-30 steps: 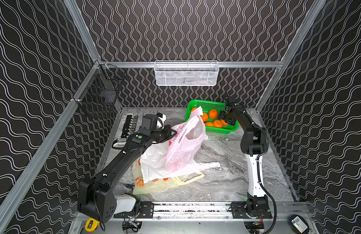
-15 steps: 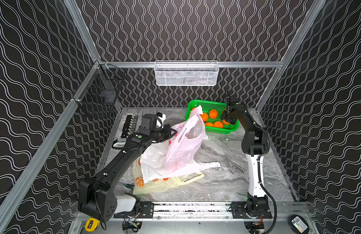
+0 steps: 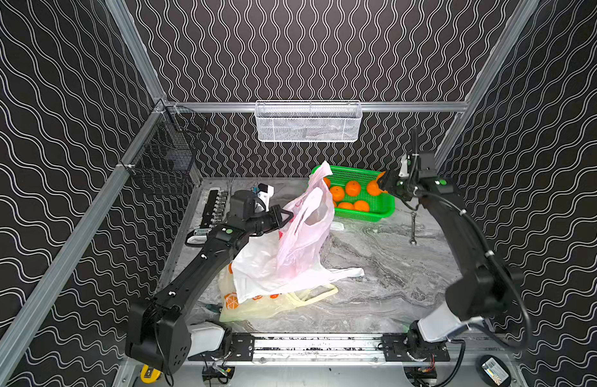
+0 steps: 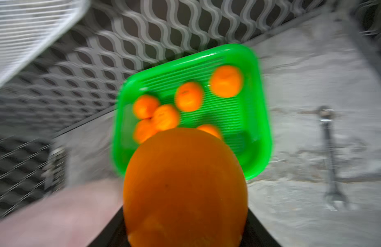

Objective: Place the oranges into plastic bags & tie knots
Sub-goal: Place the orange in the plastic bag.

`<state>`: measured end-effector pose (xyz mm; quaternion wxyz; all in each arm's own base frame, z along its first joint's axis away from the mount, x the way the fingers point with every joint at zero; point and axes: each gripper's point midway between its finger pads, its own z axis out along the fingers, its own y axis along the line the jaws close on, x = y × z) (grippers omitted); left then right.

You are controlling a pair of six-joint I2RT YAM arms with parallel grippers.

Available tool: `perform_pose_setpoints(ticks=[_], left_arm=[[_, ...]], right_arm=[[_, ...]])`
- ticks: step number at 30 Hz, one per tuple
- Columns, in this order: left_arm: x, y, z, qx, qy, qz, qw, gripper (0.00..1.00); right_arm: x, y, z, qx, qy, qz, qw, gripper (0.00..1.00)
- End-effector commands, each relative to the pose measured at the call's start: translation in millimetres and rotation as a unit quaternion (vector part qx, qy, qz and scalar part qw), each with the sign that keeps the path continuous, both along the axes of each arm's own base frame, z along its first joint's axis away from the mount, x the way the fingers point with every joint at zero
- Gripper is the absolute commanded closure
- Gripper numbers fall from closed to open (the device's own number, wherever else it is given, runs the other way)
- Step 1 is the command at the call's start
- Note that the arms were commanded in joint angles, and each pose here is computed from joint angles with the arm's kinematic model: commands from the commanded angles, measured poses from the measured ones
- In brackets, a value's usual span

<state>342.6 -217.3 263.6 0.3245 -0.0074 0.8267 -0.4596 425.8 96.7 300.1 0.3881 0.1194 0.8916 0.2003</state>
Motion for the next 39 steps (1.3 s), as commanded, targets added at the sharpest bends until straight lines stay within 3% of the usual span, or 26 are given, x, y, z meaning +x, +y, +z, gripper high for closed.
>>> perform_pose_setpoints(ticks=[1, 7, 13, 16, 25, 27, 29, 32, 39], left_arm=[[2, -6, 12, -0.007, -0.047, -0.026, 0.999, 1.00], [2, -6, 2, 0.019, -0.047, -0.039, 0.998, 1.00], [0, -6, -1, 0.038, -0.057, -0.051, 0.996, 1.00], [-1, -6, -3, 0.040, -0.056, -0.055, 0.996, 1.00], [-2, 2, -7, 0.058, -0.054, -0.040, 0.996, 1.00], [-1, 8, -12, 0.066, -0.046, -0.029, 0.996, 1.00], [1, 14, -19, 0.071, -0.034, -0.021, 0.997, 1.00], [0, 17, -22, 0.071, -0.030, -0.021, 0.997, 1.00], [1, 30, -27, 0.122, -0.022, -0.009, 0.992, 1.00]], right_arm=[[-35, 57, 34, 0.085, -0.053, 0.111, 0.989, 0.49], [-101, 153, 64, 0.148, -0.088, 0.252, 0.952, 0.50], [-104, 209, 71, 0.168, -0.101, 0.303, 0.933, 0.50], [-94, 227, 64, 0.150, -0.098, 0.301, 0.937, 0.50], [-71, 239, -21, 0.097, 0.004, 0.267, 0.959, 0.49], [-72, 239, -25, 0.089, 0.008, 0.265, 0.960, 0.43], [-74, 237, -21, 0.088, -0.001, 0.265, 0.960, 0.25], [-78, 234, -14, 0.086, -0.009, 0.269, 0.959, 0.08], [-94, 204, 6, 0.056, -0.043, 0.251, 0.965, 0.00]])
